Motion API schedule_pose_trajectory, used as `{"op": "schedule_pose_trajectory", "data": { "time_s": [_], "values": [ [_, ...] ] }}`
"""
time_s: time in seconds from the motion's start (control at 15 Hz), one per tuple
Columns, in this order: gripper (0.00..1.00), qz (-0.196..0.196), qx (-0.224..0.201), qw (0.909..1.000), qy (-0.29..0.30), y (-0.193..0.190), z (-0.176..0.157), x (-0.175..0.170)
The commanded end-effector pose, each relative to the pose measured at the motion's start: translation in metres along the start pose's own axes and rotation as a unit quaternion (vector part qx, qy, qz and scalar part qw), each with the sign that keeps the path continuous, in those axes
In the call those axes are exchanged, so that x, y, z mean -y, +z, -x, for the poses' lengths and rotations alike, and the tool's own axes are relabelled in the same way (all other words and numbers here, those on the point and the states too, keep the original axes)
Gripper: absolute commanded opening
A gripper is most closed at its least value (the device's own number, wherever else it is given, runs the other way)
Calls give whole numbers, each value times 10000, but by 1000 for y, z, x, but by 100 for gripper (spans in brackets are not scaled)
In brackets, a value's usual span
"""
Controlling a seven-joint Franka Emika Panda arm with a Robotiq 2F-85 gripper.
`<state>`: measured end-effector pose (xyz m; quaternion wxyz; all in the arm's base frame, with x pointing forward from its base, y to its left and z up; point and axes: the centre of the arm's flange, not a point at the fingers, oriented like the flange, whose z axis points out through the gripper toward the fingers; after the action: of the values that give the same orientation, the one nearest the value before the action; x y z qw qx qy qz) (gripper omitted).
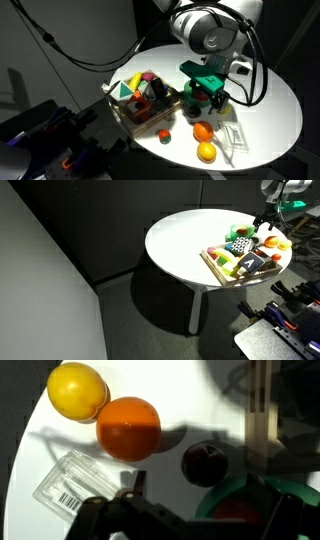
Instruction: Put the toy orange in the bowl
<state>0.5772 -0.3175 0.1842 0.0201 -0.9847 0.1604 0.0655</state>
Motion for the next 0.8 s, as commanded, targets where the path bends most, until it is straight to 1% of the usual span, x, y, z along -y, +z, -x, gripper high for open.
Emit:
{"op": "schedule_pose_trajectory", "data": {
  "time_s": [0.0,0.47,0.73],
  "values": [
    [100,24,78,9999,-93,-17,21,-1],
    [100,140,43,9985,-534,-8,29,-19],
    [100,133,-62,9952,-964,-3,30,-35]
  ]
}}
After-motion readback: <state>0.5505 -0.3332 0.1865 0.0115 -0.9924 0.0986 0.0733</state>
